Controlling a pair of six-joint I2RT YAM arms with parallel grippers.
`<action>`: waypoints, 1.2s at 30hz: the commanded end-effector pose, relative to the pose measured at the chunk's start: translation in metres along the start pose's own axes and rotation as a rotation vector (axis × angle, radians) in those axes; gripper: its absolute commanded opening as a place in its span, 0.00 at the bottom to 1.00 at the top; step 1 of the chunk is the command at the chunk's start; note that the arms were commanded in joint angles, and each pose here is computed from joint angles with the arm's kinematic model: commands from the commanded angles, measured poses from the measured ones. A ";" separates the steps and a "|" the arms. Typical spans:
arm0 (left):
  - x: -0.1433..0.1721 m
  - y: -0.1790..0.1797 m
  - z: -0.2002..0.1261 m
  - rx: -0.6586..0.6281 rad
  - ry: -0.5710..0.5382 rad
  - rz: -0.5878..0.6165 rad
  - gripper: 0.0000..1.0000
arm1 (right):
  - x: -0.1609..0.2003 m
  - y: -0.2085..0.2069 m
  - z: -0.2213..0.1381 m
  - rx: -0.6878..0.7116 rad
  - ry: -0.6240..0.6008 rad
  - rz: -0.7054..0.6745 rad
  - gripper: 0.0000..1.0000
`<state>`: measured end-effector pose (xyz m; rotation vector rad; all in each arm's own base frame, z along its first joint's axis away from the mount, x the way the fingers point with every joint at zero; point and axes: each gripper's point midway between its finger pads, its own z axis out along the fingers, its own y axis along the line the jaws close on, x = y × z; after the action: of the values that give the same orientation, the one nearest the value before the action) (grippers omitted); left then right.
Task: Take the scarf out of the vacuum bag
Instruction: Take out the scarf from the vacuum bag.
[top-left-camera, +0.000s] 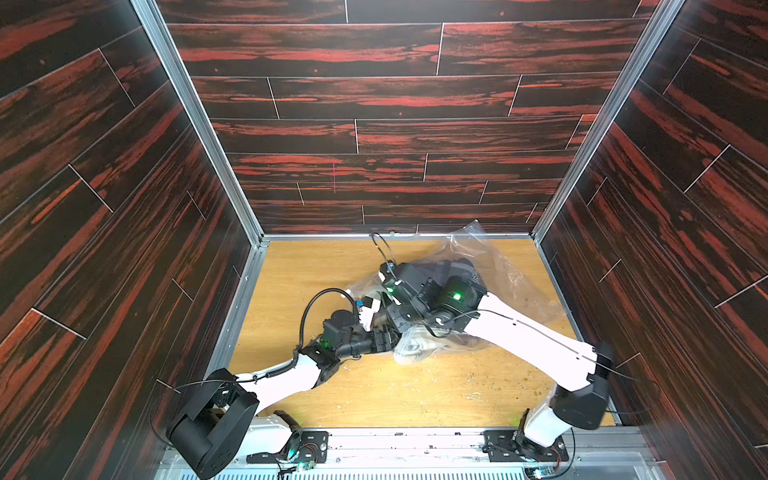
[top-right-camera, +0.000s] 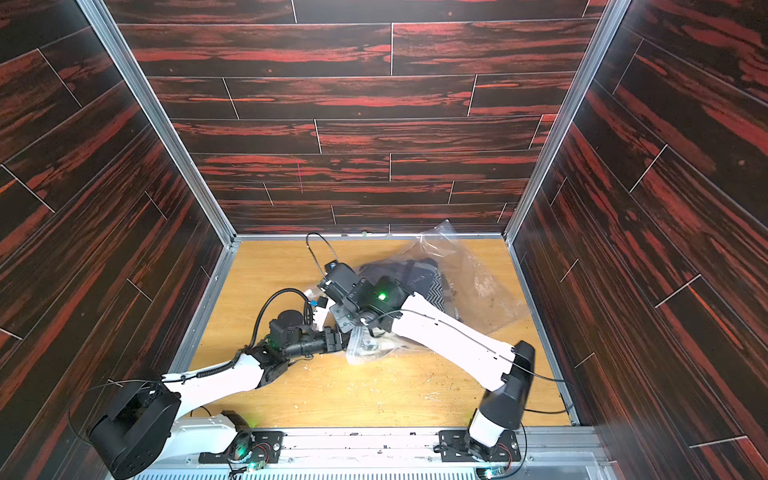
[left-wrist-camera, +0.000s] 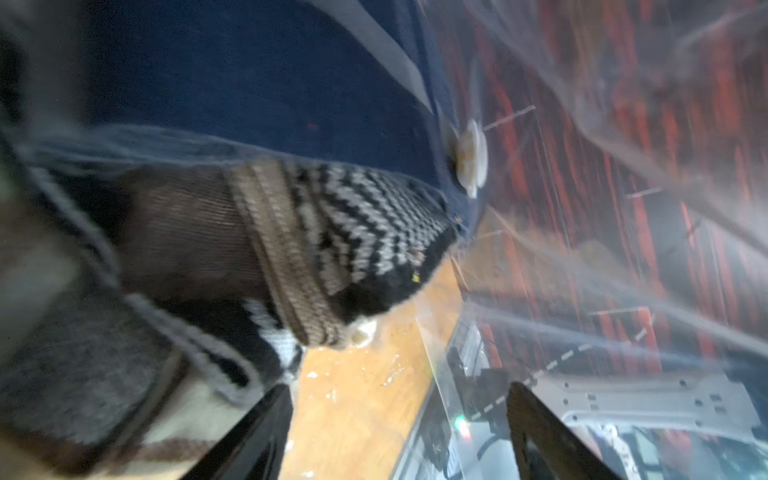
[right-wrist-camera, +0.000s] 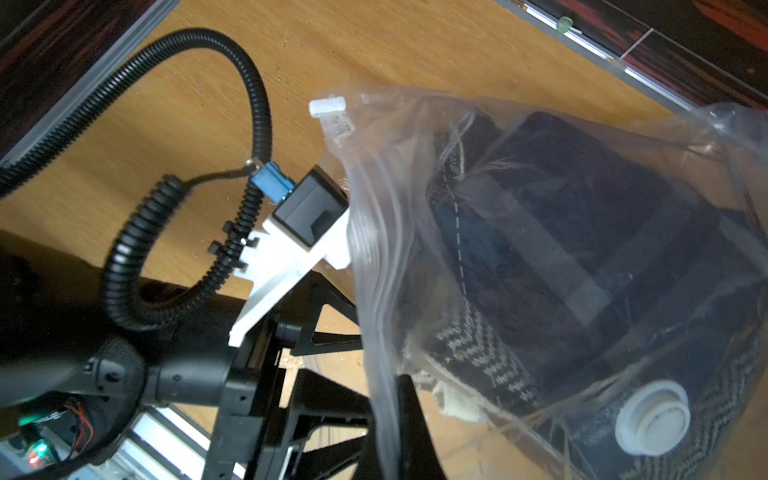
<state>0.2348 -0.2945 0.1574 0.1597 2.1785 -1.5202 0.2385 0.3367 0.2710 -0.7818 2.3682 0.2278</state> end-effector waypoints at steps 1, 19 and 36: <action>0.017 -0.013 0.001 0.010 0.002 0.062 0.83 | 0.000 -0.009 -0.018 0.010 -0.027 0.053 0.00; 0.025 -0.014 0.027 -0.033 0.072 0.077 0.83 | 0.037 -0.021 -0.048 -0.012 -0.048 0.071 0.00; -0.031 0.001 0.030 -0.203 -0.108 0.106 0.81 | 0.010 -0.004 -0.043 -0.045 -0.132 -0.011 0.00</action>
<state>0.2486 -0.3275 0.1393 0.1769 2.2615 -1.2997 0.2128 0.3052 0.2873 -0.7736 2.2905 0.2758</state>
